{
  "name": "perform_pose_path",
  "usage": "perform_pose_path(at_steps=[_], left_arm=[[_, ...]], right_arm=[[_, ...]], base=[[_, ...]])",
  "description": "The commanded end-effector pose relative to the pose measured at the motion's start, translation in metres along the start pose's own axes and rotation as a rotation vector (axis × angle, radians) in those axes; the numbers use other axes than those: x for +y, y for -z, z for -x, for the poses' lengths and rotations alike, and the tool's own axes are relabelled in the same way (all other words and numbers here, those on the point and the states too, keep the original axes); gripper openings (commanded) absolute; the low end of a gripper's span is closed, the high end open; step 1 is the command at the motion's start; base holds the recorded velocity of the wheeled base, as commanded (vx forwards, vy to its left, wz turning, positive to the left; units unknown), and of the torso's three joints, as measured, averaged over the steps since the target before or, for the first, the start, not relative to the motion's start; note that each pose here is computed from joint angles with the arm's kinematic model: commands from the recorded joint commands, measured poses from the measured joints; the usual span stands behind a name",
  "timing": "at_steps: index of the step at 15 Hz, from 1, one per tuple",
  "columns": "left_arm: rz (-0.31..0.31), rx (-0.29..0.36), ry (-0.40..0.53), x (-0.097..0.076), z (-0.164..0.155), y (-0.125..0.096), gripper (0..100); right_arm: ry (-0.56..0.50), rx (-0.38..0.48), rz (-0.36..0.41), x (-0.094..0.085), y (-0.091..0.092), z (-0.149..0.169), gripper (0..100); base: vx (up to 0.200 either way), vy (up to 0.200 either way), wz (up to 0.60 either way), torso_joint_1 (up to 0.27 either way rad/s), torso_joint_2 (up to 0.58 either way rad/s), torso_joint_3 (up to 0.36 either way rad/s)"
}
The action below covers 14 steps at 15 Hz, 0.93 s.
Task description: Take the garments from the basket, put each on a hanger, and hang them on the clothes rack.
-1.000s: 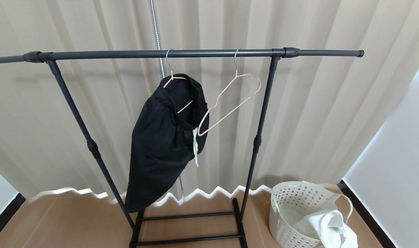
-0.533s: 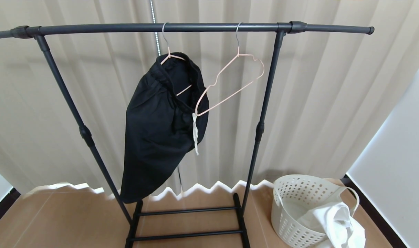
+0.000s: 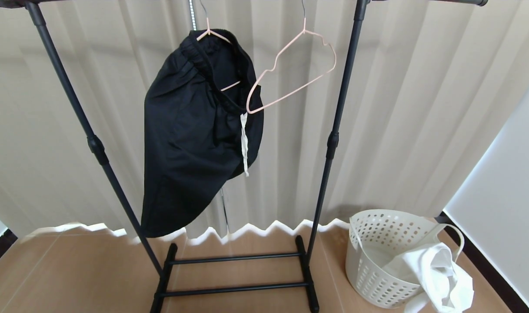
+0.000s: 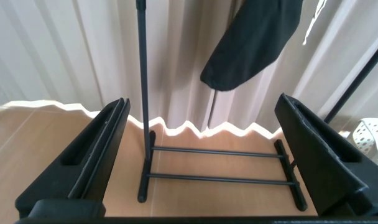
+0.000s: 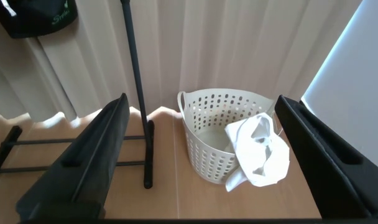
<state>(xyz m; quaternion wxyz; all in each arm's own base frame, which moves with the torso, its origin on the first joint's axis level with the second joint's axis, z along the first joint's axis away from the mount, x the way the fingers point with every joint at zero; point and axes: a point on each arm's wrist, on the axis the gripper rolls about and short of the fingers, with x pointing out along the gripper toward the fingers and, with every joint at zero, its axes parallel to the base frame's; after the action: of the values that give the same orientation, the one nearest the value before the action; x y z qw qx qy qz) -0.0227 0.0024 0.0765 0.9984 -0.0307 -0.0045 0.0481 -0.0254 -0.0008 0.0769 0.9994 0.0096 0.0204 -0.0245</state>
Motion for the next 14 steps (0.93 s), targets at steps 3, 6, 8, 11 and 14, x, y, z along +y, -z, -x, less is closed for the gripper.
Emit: perform_pose_path(at_steps=[3,6,8,11,14], left_arm=[[0.000,0.002,0.000,0.0000,-0.0001,0.0000,100],[0.000,0.001,-0.002,0.0000,-0.0001,0.0000,100],[0.000,0.002,0.000,0.0000,-0.0001,0.0000,100],[0.000,0.003,0.000,0.0000,-0.0001,0.0001,100],[0.000,0.002,0.000,0.0000,-0.0001,0.0000,100]], right_arm=[[0.001,0.000,0.000,0.0000,0.0001,0.0000,100],[0.001,0.000,-0.003,0.0000,-0.0001,-0.0001,100],[0.001,0.002,-0.003,0.0000,0.0003,-0.0002,100],[0.001,-0.001,-0.002,0.0000,-0.0001,0.0000,100],[0.001,0.000,-0.001,0.0000,-0.0001,-0.0001,100]], base=[[0.000,0.000,0.00,-0.093,0.47,0.380],[0.000,0.000,0.00,-0.048,0.44,0.385],[0.000,0.000,0.00,-0.029,0.37,0.339],[0.000,0.000,-0.20,-0.004,0.10,0.100],[0.000,0.000,-0.60,-0.007,0.02,0.020]])
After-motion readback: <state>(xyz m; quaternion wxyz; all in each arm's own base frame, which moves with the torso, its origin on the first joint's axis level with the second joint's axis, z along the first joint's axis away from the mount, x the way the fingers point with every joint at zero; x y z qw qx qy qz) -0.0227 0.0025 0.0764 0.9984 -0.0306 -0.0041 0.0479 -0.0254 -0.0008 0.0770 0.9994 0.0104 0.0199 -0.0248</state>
